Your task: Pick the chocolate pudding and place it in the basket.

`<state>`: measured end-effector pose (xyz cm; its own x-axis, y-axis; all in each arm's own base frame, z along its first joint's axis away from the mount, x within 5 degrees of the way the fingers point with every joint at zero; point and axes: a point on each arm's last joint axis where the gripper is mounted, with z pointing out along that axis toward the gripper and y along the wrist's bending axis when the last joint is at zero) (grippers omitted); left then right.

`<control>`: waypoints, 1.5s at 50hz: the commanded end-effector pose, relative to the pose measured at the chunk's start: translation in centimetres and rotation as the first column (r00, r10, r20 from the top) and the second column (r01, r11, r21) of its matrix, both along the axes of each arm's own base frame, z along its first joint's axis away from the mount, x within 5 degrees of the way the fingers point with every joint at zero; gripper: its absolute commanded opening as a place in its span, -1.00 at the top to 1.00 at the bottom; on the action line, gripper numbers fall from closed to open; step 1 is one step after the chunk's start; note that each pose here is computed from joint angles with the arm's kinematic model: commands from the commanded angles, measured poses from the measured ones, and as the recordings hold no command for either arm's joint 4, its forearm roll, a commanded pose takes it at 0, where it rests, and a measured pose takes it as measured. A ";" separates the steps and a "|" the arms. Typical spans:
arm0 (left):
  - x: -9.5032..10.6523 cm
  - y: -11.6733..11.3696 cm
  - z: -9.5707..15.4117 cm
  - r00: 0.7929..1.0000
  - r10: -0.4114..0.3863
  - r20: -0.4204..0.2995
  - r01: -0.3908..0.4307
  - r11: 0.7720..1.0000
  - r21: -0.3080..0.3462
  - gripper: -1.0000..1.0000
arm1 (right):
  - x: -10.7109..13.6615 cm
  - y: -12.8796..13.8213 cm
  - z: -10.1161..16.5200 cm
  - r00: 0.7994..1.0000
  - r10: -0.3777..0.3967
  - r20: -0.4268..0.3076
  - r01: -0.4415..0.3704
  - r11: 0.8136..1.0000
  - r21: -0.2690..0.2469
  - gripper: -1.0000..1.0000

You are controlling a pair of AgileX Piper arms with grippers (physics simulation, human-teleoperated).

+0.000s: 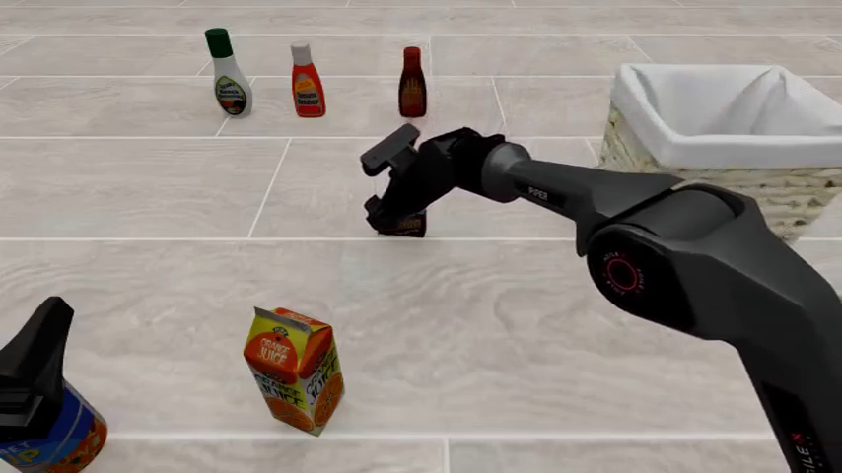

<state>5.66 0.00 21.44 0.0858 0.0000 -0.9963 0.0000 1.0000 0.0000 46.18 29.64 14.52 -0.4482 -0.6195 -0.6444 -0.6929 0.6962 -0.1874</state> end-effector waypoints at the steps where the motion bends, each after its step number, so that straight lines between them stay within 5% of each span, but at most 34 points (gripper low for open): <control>1: 0.0 0.0 0.0 1.000 0.000 0.000 0.000 1.000 0.000 -1.00 | -0.1 0.4 -1.4 1.000 -0.002 -0.018 0.002 1.000 -0.002 -1.00; 25: 0.0 0.0 0.0 1.000 0.000 0.000 0.000 1.000 0.000 -1.00 | -0.8 0.9 -2.7 1.000 -0.011 -0.028 0.011 1.000 0.015 -1.00; 26: 0.0 0.0 0.0 1.000 0.000 0.000 0.000 1.000 0.000 -1.00 | -0.3 0.4 -2.6 0.999 -0.024 -0.023 0.024 1.000 0.020 1.00; 39: 0.0 0.0 0.0 1.000 0.000 0.000 0.000 1.000 0.000 -1.00 | -2.8 1.2 -0.7 0.998 0.025 0.058 -0.029 0.998 0.062 1.00; 75: 0.0 0.0 0.0 1.000 0.000 0.000 0.000 1.000 0.000 -1.00 | -5.1 -2.3 8.2 0.978 -0.055 0.202 0.012 0.978 0.209 1.00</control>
<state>5.66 0.00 21.44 0.0858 0.0000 -0.9963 0.0000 1.0000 0.0000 41.57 28.46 20.26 -0.3201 -0.4943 -0.8082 -0.6544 0.7322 -0.1886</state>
